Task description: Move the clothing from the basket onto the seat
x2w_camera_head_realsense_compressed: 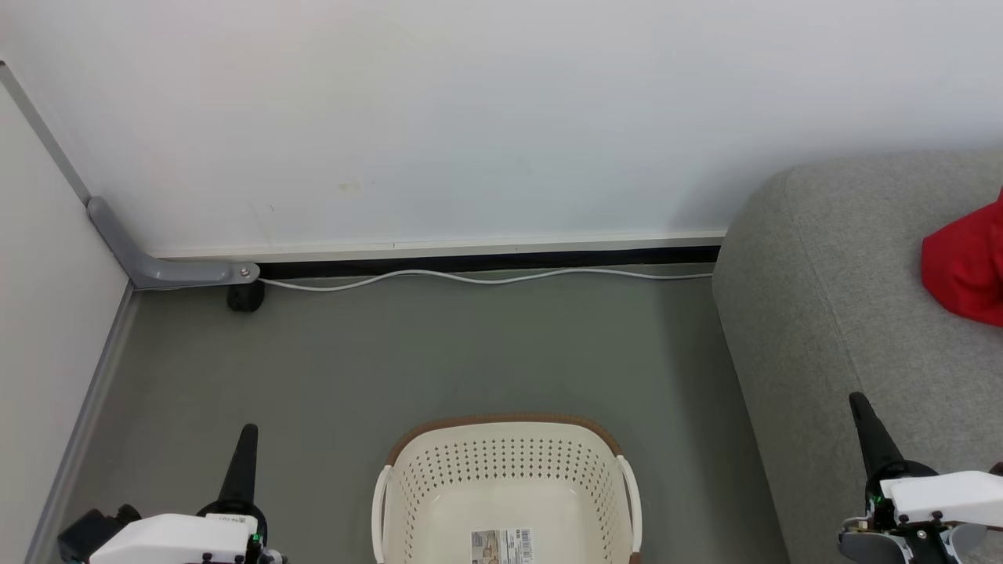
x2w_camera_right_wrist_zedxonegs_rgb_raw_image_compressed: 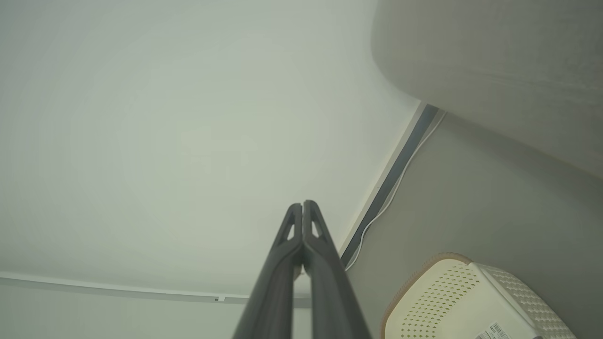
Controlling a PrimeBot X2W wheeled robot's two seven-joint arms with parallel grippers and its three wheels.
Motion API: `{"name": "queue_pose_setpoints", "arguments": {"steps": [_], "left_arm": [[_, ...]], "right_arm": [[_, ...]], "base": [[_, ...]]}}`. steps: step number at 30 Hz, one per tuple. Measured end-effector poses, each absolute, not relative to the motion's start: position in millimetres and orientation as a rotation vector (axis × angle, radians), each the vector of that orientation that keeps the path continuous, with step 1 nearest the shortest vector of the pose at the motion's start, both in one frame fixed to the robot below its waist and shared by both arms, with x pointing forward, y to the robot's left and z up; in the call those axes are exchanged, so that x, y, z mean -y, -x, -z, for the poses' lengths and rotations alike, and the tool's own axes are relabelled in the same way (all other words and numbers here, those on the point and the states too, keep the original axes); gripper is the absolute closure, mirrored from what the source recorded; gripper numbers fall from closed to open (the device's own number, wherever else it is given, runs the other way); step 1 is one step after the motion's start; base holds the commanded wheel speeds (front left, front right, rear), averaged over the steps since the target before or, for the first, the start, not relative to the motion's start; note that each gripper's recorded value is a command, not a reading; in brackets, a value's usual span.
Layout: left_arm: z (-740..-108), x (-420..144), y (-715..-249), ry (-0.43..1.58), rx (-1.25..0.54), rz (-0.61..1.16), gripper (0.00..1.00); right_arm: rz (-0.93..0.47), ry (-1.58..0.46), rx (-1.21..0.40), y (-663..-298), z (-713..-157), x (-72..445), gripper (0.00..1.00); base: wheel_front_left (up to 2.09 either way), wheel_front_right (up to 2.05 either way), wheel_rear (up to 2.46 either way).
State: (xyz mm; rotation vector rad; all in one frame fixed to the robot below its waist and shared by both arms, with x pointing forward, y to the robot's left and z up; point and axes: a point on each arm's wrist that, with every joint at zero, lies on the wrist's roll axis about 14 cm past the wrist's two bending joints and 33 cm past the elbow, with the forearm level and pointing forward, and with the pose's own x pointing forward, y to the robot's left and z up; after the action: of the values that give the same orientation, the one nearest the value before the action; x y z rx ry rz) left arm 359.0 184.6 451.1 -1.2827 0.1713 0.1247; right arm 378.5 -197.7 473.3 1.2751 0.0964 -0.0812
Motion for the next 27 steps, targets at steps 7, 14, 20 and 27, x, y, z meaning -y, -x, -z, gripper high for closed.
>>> {"name": "queue_pose_setpoints", "arguments": {"steps": [7, 14, 20, 27], "left_arm": [[-458.9, -184.8, -364.3, 1.358, -0.148, -0.106, 1.00], [-461.2, -185.8, -365.5, 1.445, -0.140, -0.101, 1.00], [-468.9, -186.0, -370.4, 1.512, -0.117, -0.079, 1.00], [-474.1, -186.9, -372.4, 1.583, -0.098, -0.062, 1.00]], "right_arm": [[0.084, -1.354, -0.072, -379.6, -477.9, 201.0, 1.00], [0.084, -1.440, -0.059, -380.2, -480.3, 202.4, 1.00], [0.084, -1.508, -0.042, -380.5, -483.1, 205.3, 1.00], [0.068, -1.574, -0.030, -381.4, -487.6, 204.3, 1.00]], "base": [[0.00, 0.00, 0.00], [0.00, 0.00, 0.00], [0.00, 0.00, 0.00], [0.00, 0.00, 0.00]]}}
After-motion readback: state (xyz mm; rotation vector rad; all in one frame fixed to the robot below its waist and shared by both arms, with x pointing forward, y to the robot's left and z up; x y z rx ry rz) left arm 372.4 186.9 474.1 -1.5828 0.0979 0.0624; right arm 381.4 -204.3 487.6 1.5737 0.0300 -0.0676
